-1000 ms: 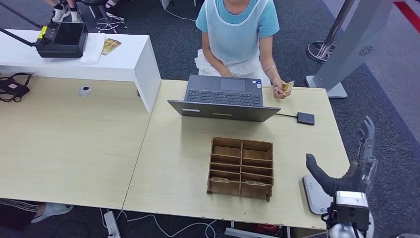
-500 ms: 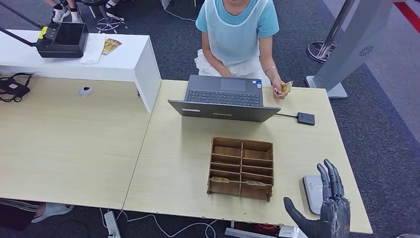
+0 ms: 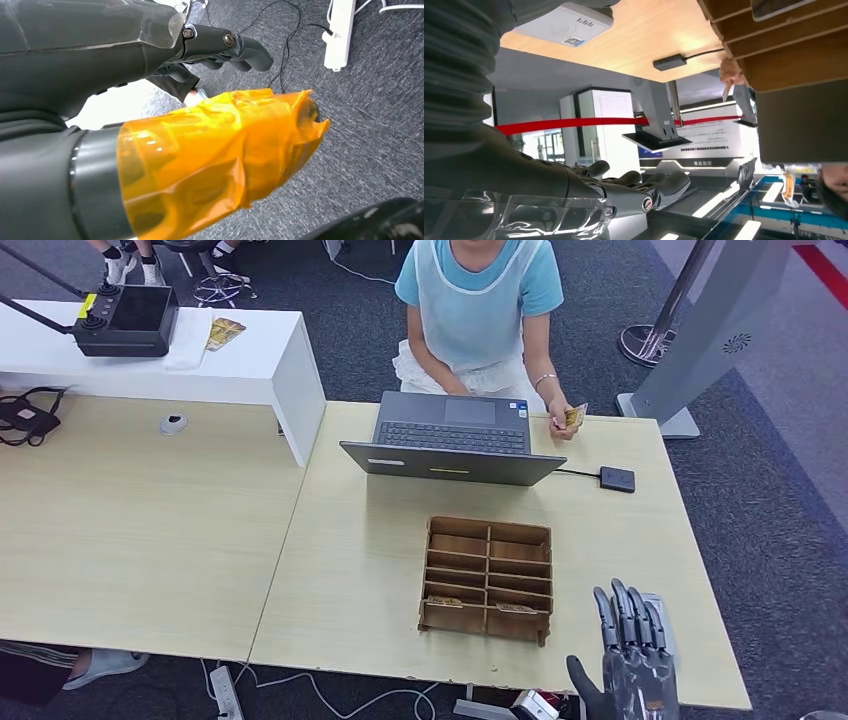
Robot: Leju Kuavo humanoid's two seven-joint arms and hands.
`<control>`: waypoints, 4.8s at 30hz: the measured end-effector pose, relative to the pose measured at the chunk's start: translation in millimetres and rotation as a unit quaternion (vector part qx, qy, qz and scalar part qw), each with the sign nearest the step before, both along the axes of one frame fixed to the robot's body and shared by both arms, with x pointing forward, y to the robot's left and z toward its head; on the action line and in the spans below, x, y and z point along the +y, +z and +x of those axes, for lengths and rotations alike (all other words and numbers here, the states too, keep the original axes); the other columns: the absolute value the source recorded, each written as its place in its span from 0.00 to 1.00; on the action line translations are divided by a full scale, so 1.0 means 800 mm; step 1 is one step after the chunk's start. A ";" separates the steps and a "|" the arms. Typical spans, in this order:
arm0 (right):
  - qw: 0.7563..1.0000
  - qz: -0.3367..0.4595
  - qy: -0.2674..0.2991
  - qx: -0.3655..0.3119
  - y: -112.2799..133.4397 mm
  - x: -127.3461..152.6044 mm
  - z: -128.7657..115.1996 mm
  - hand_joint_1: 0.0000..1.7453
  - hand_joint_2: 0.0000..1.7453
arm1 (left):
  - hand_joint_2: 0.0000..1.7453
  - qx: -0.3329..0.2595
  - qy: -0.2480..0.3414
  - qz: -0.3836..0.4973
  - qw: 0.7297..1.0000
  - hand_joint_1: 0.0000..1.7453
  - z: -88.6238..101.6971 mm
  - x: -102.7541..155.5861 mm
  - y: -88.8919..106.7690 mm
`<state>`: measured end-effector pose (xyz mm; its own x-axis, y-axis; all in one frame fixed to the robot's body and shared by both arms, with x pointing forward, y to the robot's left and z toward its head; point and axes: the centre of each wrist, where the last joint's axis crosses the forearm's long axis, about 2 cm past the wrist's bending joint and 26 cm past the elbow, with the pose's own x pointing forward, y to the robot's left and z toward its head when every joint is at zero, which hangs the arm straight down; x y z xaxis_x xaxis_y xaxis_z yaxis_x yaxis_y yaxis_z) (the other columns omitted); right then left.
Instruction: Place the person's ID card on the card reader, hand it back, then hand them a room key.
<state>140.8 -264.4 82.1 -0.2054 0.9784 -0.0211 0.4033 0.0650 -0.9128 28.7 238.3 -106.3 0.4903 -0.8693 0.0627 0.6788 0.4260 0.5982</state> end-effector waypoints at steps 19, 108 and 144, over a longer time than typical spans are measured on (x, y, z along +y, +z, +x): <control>0.996 -0.061 0.034 0.051 -0.030 0.043 0.026 0.00 1.00 | 0.00 -0.001 0.000 -0.005 1.000 0.00 0.000 -0.001 0.000; 0.863 0.412 0.290 -0.033 0.092 0.050 0.055 0.57 1.00 | 0.00 -0.005 0.006 -0.020 1.000 0.00 -0.005 -0.001 0.000; 0.962 0.196 0.155 0.109 0.043 0.036 0.042 0.33 1.00 | 0.00 -0.003 0.005 -0.021 1.000 0.00 -0.005 -0.001 0.000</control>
